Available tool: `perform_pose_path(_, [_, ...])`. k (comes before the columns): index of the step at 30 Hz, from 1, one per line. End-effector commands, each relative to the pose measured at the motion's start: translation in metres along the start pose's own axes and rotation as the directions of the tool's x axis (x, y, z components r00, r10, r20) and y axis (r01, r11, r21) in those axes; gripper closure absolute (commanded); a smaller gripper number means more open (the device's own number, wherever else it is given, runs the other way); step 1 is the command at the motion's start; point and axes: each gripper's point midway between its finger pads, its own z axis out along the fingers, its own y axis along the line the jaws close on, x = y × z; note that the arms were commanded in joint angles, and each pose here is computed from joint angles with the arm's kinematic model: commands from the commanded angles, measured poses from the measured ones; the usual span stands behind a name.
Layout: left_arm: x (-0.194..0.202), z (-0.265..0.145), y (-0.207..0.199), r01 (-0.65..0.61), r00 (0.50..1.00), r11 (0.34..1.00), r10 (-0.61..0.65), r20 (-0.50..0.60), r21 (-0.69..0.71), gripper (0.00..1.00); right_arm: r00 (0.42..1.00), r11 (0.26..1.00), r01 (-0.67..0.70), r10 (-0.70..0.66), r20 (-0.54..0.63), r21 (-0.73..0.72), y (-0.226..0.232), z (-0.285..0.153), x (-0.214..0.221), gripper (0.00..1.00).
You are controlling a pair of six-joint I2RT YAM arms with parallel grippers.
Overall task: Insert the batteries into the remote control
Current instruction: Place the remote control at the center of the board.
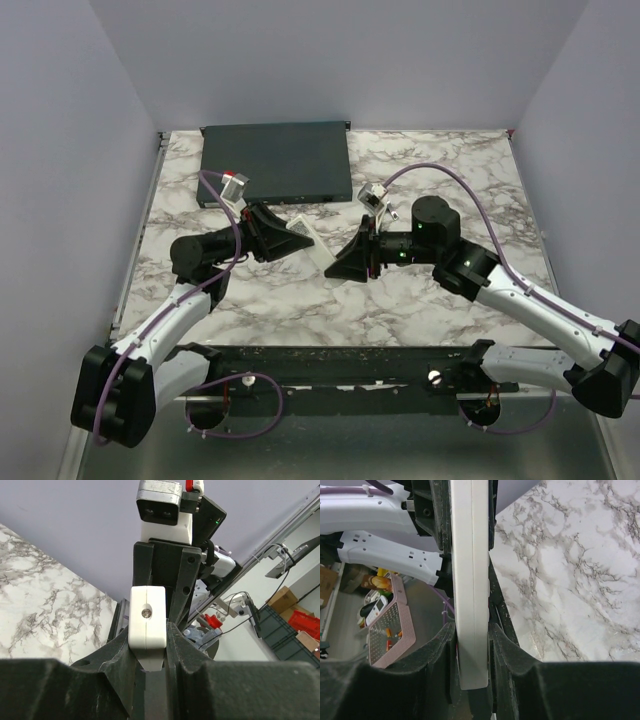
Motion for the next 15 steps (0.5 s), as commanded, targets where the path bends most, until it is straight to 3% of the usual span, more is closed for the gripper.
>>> perform_pose_path(1, [-0.005, 0.002, -0.012, -0.043, 0.999, 0.999, 0.042, 0.010, 0.030, 0.69, 0.999, 0.999, 0.011, -0.009, 0.040, -0.052, 0.008, 0.002, -0.005, 0.99])
perform_pose_path(3, [-0.005, 0.002, -0.012, -0.042, 0.999, 0.999, 0.042, 0.007, 0.027, 0.48, 0.998, 0.998, 0.010, -0.006, 0.065, -0.059, 0.009, 0.004, -0.010, 0.99])
perform_pose_path(5, [-0.004, 0.002, -0.011, -0.037, 0.999, 0.999, 0.037, 0.004, 0.014, 0.14, 0.995, 0.999, 0.003, 0.003, 0.103, -0.052, 0.010, 0.003, -0.018, 0.99])
perform_pose_path(6, [-0.004, 0.002, -0.008, -0.030, 1.000, 1.000, 0.030, 0.002, -0.003, 0.03, 0.991, 0.999, 0.002, 0.004, 0.130, -0.046, 0.010, 0.001, -0.022, 0.99])
perform_pose_path(8, [-0.003, 0.001, -0.002, -0.021, 1.000, 0.999, 0.021, 0.005, -0.040, 0.01, 0.982, 1.000, 0.014, -0.012, 0.189, -0.009, 0.008, -0.004, -0.032, 0.99])
perform_pose_path(11, [-0.004, -0.002, 0.012, -0.018, 1.000, 0.990, 0.020, 0.010, -0.139, 0.01, 0.965, 0.987, -0.003, -0.039, 0.260, 0.159, -0.016, -0.016, -0.042, 0.99])
perform_pose_path(15, [-0.009, -0.016, 0.050, 0.012, 0.999, 0.913, 0.007, 0.045, -0.407, 0.02, 0.960, 0.899, -0.039, -0.087, 0.267, 0.436, -0.060, -0.039, -0.046, 0.99])
